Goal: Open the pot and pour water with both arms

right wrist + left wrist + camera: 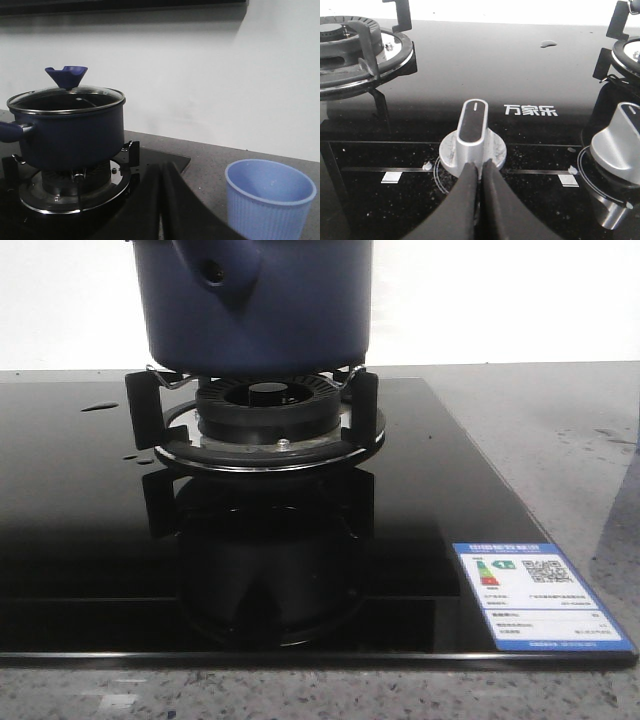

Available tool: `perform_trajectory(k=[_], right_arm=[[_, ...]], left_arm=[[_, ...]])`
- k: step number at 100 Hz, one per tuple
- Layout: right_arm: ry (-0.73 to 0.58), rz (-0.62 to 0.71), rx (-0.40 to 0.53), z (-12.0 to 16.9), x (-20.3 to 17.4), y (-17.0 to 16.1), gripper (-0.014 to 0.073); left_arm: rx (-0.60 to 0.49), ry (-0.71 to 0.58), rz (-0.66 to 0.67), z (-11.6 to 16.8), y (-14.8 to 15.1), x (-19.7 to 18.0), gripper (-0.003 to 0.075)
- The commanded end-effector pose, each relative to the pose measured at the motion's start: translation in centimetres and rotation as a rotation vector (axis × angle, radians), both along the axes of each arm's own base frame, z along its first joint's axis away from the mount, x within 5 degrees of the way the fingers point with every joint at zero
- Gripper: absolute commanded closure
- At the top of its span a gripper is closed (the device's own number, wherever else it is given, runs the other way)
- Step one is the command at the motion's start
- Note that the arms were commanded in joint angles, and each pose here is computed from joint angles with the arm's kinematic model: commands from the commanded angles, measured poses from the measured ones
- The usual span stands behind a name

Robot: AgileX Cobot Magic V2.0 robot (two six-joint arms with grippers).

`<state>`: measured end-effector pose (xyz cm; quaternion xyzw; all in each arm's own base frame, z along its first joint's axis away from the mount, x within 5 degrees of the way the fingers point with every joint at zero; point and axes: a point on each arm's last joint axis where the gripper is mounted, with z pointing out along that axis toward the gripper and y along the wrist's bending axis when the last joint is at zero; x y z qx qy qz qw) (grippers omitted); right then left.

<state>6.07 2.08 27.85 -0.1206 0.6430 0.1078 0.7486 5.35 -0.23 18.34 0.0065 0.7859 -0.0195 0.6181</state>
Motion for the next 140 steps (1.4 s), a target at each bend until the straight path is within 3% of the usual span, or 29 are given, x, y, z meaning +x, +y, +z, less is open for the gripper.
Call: perform_trajectory(k=[1,35,57,70,90,123,140], right_arm=[[-0.073,0.035,0.006,1.3,-0.3,0.3,0.0669],[-0.052,0.022,0.001,1.0,-0.2,0.2,0.0669],[0.085,-0.036,-0.022,-2.3,0.5,-0.1,0.0669],[0.099,-0.119,-0.096,-4.5,0.9,-0.6,0.0669],[0.153,-0.224,-0.101,-8.1,0.9,-1.3,0.0669],[0.379,-0.27,-0.076,-10.5,-0.7,-1.8,0.0669],[0.376,-0.27,-0.076,-10.5,-0.7,-1.8,0.0669]], left_arm=[[-0.006,-0.035,0.005,-0.6,0.0,0.0,0.0739],[-0.006,-0.035,0.005,-0.6,0.0,0.0,0.0739],[-0.006,-0.035,0.005,-0.6,0.0,0.0,0.0739],[-0.006,-0.035,0.005,-0.6,0.0,0.0,0.0739],[-0.006,-0.035,0.005,-0.6,0.0,0.0,0.0739],[-0.006,-0.037,0.005,-0.5,0.0,0.0,0.0739],[-0.008,-0.037,0.005,-0.5,0.0,0.0,0.0739]])
